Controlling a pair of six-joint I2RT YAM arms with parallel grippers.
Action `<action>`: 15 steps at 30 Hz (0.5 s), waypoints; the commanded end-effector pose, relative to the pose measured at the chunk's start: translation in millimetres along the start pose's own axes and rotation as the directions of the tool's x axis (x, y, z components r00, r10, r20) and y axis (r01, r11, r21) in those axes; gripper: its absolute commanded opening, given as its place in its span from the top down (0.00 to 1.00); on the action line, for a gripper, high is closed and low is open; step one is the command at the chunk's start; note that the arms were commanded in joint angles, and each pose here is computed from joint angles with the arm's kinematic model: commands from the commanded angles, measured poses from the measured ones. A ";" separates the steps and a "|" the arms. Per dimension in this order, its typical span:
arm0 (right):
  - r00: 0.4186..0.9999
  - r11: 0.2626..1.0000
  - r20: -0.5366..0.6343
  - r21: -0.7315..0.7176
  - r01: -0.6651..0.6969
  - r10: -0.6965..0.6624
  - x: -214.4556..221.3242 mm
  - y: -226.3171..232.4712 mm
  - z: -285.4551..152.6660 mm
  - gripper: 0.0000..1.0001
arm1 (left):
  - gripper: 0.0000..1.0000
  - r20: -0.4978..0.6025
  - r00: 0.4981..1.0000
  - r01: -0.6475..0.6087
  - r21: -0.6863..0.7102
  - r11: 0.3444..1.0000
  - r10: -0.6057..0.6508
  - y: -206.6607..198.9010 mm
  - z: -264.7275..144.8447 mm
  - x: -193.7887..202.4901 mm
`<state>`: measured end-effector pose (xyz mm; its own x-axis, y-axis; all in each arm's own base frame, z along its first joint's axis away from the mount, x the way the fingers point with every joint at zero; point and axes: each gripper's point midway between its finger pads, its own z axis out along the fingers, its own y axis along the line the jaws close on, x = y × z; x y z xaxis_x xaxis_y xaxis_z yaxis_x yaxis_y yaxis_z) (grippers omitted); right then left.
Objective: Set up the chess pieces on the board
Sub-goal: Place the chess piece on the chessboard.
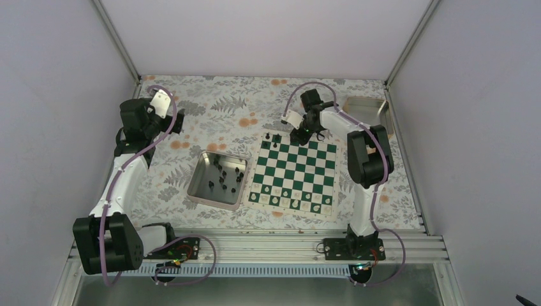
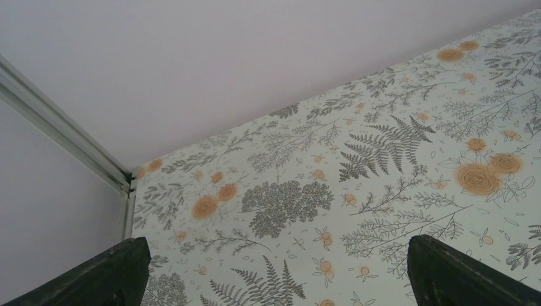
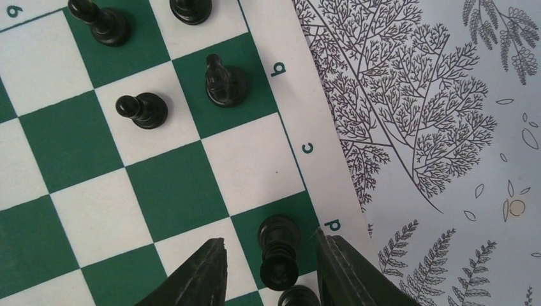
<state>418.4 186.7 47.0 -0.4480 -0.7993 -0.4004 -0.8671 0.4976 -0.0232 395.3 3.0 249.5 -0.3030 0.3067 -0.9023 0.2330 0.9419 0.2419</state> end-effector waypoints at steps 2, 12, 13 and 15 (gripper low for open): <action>0.996 0.999 0.088 0.034 0.021 -0.024 -26.9 -5.1 -29.7 0.60 | 0.00 0.011 1.000 -0.012 0.007 1.000 0.012 0.6 -0.1 -2.0; 0.968 0.978 0.140 0.036 0.205 -0.208 -113.3 63.0 -63.1 0.57 | 0.00 0.014 1.000 -0.013 0.000 1.000 0.013 1.9 -0.8 -3.2; 0.959 0.971 0.151 0.030 0.239 -0.241 -125.5 79.7 -63.3 0.57 | 0.00 0.015 1.000 -0.013 -0.001 1.000 0.013 2.1 -0.9 -3.8; 0.936 0.953 0.182 0.013 0.304 -0.301 -149.4 113.3 -62.6 0.57 | 0.00 0.015 1.000 -0.013 0.001 1.000 0.013 1.7 -1.0 -4.0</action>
<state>420.7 269.6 129.7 -0.2565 -0.8296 -0.4959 -0.9172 0.3708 -0.1459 395.3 3.0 249.5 -0.3026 0.3089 -0.9017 0.2333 0.9413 0.2441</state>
